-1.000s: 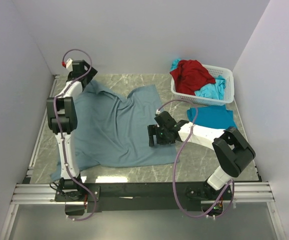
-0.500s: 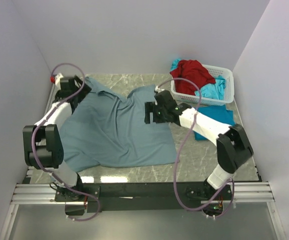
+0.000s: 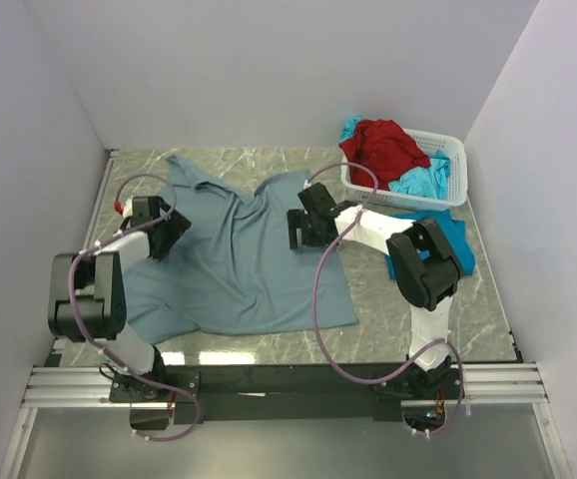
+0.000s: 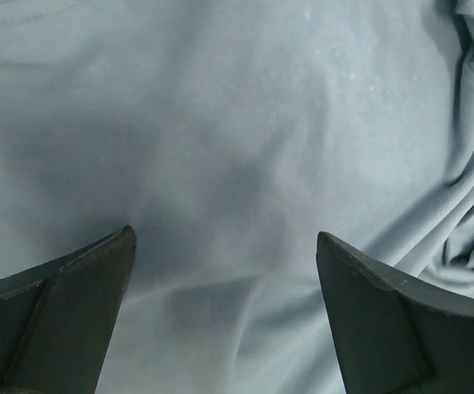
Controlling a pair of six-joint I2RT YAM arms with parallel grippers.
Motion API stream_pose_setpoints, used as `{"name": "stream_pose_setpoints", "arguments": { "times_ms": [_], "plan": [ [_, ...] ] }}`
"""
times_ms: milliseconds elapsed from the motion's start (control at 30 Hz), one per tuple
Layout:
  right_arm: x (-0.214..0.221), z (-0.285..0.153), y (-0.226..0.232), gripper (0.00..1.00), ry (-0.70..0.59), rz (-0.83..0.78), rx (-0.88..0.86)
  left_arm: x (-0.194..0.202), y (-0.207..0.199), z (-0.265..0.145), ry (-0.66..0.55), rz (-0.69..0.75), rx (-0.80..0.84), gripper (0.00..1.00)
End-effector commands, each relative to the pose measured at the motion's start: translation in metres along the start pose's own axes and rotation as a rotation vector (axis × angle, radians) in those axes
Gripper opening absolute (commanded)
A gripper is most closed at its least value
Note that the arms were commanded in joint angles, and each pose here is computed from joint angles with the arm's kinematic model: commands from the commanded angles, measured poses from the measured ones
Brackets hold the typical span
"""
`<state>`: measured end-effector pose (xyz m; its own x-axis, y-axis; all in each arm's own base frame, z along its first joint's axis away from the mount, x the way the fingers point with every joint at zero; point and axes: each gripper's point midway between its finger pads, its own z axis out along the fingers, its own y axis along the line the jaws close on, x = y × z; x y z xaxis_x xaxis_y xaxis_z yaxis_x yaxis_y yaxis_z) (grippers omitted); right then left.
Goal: Fold and stack the t-shirts
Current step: Flatten the tshirt out
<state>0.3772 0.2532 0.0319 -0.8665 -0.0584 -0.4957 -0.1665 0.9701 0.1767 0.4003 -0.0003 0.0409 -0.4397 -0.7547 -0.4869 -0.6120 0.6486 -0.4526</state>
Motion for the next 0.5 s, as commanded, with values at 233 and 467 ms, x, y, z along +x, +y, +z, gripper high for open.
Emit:
{"name": "stream_pose_setpoints", "arguments": {
  "times_ms": [233, 467],
  "plan": [
    [0.107, -0.028, -0.033, 0.88, 0.138, 0.058, 0.003, 0.081, 0.115, -0.067, 0.083, -0.174, -0.288, 0.99],
    [0.112, -0.093, -0.013, 0.88, 0.040, 0.037, -0.086, 0.042, 0.096, -0.138, -0.147, -0.308, -0.099, 0.99]
  ]
}}
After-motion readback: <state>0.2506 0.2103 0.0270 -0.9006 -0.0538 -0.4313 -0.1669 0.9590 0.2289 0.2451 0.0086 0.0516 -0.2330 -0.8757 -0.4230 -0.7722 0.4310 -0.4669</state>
